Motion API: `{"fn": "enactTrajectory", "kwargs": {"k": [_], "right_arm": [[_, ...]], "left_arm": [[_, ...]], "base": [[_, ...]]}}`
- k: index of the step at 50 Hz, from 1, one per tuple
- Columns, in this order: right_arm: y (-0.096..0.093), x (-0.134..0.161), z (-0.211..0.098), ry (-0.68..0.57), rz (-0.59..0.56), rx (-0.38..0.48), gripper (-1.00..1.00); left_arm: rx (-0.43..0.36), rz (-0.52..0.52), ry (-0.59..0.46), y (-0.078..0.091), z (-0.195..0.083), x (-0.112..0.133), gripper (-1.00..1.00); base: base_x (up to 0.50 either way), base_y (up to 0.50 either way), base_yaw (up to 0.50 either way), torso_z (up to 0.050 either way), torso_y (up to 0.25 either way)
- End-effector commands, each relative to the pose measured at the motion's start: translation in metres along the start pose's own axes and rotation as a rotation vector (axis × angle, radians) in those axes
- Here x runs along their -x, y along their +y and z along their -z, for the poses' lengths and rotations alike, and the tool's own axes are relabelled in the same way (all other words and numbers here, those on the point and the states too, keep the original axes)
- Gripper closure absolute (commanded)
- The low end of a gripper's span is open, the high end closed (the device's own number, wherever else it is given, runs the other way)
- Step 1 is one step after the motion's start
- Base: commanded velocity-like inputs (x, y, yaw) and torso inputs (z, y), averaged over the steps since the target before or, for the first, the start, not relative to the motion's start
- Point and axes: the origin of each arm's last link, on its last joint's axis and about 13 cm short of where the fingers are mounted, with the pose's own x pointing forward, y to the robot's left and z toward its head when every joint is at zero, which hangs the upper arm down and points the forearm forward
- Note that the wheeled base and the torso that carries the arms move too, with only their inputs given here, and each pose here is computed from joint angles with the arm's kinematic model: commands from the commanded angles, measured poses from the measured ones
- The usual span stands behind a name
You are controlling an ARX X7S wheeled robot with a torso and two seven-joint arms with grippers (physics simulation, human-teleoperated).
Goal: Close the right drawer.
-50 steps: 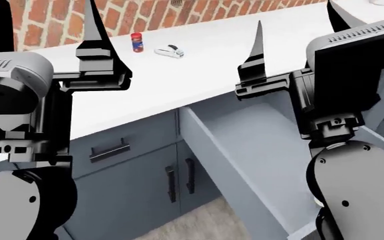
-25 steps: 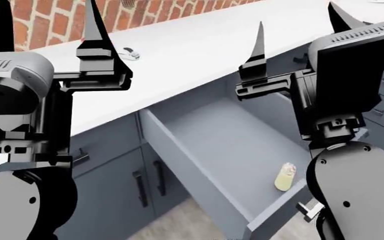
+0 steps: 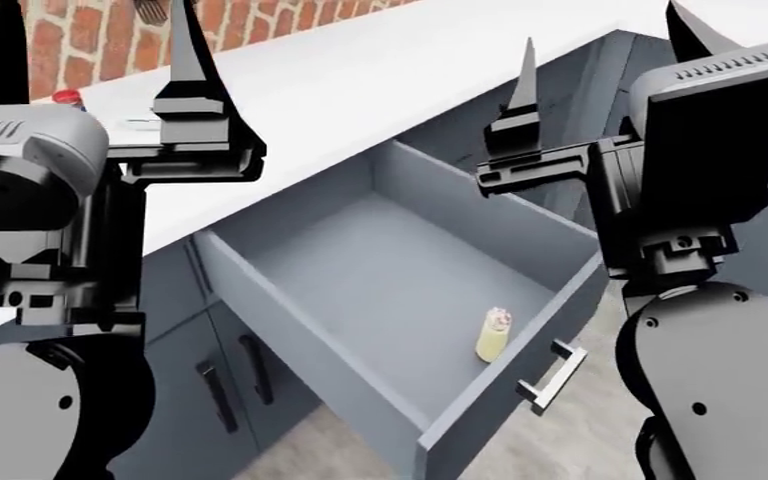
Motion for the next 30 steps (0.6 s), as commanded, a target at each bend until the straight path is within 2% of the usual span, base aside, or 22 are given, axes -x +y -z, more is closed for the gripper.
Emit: {"fn": "enactTrajectory", "kwargs": {"k": [1,30], "right_arm": [[-0.0005,0.0004,0.0007,0.001,0.005,-0.011,-1.00],[-0.0021,0.0008,-0.0006,-0.007,0.013,-0.024,-1.00]], "left_arm": [[-0.001,-0.002,0.001,0.0005,0.0007,0.0011,-1.00],[-0.001,-0.002,-0.001,0.0005,-0.0006,0.0015,-1.00]], "base": [[0.00,0.00,-0.50,0.000,0.000],[0.00,0.00,-0.50,0.000,0.000]]}}
